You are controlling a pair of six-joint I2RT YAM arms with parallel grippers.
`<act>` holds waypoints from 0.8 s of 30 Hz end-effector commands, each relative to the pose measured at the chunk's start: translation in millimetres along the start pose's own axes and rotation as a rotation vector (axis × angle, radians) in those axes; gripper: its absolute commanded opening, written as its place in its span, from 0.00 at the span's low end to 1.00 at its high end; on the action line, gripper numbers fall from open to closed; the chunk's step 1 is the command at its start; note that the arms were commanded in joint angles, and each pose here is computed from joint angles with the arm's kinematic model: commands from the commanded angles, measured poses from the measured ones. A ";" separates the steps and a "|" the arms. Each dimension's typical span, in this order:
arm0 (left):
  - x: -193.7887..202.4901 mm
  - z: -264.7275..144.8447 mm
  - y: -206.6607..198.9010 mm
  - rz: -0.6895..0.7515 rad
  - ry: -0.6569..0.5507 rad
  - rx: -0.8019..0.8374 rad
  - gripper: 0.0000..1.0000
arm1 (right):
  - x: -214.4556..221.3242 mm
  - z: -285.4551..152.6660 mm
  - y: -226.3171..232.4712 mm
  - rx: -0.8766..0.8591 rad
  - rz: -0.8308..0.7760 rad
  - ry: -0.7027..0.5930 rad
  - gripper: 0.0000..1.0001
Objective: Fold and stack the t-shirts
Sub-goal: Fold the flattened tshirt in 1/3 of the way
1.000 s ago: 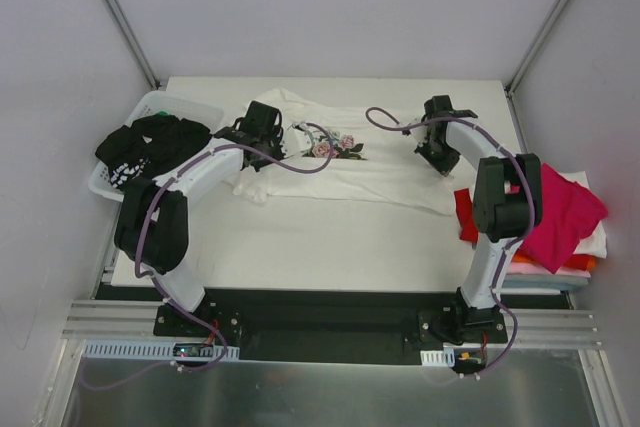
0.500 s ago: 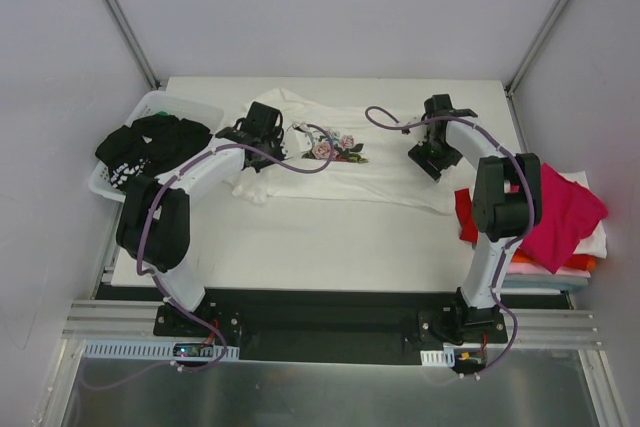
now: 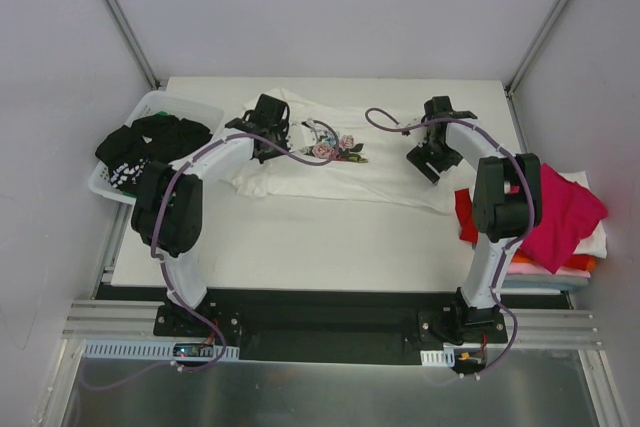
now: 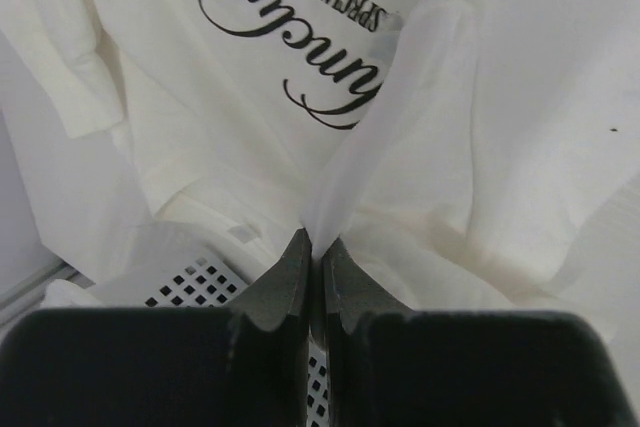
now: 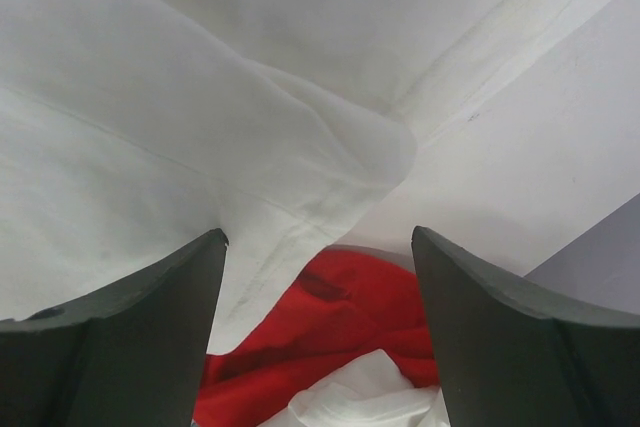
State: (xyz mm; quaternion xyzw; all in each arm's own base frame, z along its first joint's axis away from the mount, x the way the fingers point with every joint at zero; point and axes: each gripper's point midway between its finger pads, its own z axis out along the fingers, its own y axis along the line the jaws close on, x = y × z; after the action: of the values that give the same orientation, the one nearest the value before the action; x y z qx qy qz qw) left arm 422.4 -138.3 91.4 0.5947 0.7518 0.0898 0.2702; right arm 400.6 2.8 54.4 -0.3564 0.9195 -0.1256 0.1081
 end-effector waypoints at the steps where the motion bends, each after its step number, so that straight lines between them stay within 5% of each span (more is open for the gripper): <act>1: -20.3 -9.0 48.5 0.049 -0.018 -0.112 0.00 | 0.8 -20.1 -3.2 0.023 0.020 -0.040 0.79; 11: -22.7 13.1 76.1 0.122 0.050 -0.154 0.03 | 8.1 -17.8 0.4 0.022 0.018 -0.026 0.79; 14: -19.5 20.4 73.0 0.120 0.061 -0.141 0.21 | 8.0 -18.0 0.7 0.021 0.020 -0.028 0.79; 16: -16.5 23.8 68.6 0.104 0.062 -0.128 0.48 | 8.5 -17.9 0.8 0.023 0.020 -0.027 0.79; 20: -11.1 25.1 62.0 0.080 0.058 -0.110 0.61 | 9.3 -19.0 1.1 0.023 0.020 -0.029 0.79; 22: -10.2 21.8 58.7 0.056 0.046 -0.105 0.82 | 10.0 -19.1 2.3 0.020 0.021 -0.029 0.79; 24: -12.9 13.8 58.8 0.047 0.029 -0.114 0.92 | 9.9 -19.0 3.3 0.019 0.021 -0.031 0.79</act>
State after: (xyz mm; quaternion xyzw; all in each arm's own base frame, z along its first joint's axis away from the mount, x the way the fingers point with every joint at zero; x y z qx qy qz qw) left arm 487.6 -141.8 92.0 0.6122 0.7268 0.1542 0.2705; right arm 387.0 0.7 52.5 -0.3570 0.9199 -0.1248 0.1040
